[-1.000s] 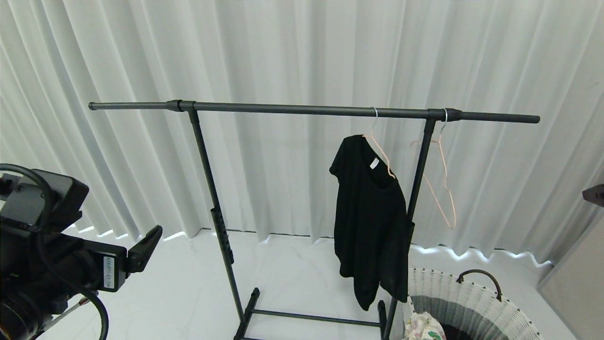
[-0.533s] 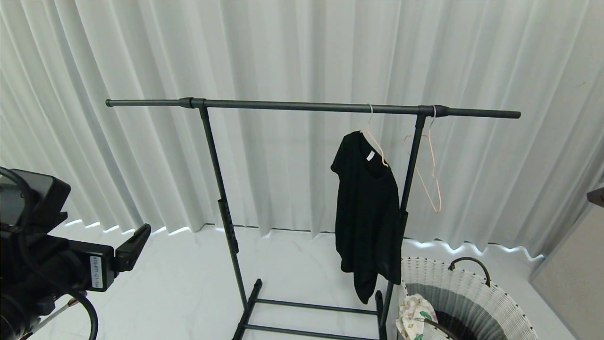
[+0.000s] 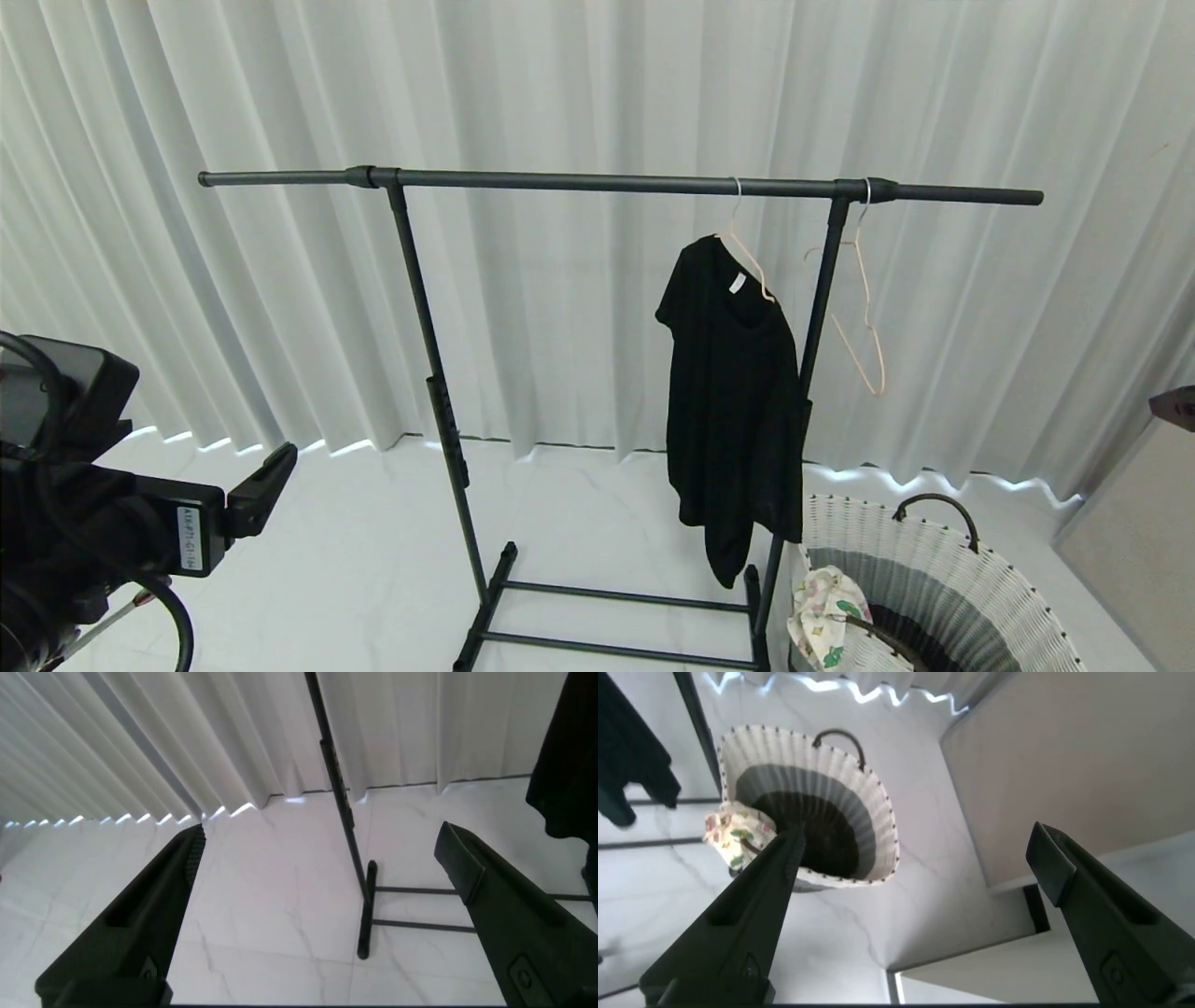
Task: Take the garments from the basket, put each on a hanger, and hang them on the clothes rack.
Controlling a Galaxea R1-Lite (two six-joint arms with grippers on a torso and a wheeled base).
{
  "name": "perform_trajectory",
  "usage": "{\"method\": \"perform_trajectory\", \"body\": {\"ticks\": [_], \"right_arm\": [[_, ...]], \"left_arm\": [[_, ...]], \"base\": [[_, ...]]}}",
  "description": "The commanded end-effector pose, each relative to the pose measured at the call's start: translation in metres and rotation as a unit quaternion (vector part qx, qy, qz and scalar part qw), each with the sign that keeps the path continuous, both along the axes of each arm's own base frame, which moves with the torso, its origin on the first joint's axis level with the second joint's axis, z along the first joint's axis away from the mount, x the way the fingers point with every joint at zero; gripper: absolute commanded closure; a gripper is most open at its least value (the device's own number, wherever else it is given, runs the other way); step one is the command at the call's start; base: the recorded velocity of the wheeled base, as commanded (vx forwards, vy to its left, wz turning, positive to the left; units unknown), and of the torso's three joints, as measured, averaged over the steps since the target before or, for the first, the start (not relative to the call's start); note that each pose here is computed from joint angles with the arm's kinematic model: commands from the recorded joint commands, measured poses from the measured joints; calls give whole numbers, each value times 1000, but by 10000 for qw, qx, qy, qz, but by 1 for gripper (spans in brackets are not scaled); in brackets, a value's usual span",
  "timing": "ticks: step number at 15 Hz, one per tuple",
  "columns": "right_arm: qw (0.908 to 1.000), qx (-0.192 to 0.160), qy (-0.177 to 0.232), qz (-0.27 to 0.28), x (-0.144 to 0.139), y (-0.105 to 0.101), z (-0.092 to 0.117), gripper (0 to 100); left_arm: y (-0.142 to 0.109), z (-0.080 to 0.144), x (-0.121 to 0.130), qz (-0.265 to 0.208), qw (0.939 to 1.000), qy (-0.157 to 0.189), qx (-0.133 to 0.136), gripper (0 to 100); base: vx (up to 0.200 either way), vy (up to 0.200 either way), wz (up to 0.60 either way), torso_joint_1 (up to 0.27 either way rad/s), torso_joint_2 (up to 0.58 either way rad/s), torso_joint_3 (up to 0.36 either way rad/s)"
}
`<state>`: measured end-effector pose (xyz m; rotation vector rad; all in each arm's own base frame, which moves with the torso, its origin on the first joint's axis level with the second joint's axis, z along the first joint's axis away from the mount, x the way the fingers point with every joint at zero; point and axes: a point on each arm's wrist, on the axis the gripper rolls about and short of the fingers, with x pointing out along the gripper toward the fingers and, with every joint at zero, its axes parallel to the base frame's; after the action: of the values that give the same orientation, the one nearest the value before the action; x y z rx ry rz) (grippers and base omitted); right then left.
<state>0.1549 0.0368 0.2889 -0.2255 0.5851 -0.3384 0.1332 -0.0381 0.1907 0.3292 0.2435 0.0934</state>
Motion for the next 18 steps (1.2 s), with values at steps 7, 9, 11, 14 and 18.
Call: {"method": "perform_trajectory", "body": {"ticks": [7, 9, 11, 14, 18], "right_arm": [[9999, -94, 124, 45, -9, -3, -9, 0], [9996, -162, 208, 82, -16, -5, -15, 0], [9994, -201, 252, 109, -21, -6, -19, 0], [9993, -216, 296, 118, -24, -7, -23, 0], [9994, -270, 102, 193, -23, -7, -31, 0]], "left_arm": [[0, 5, 0, 30, 9998, -117, -167, 0], [0, 4, 0, 77, 9992, -123, -367, 0], [-1, 4, 2, 57, 9994, -98, -338, 0], [-1, 4, 3, 59, 9994, -84, -340, 0], [-1, 3, 3, 60, 9994, -70, -335, 0]], "base": [[0, 0, 0, -217, 503, 283], [0, 0, 0, -200, 479, 288], [0, 0, 0, -195, 483, 288], [0, 0, 0, -177, 470, 287], [0, 0, 0, -150, 453, 304]]}}
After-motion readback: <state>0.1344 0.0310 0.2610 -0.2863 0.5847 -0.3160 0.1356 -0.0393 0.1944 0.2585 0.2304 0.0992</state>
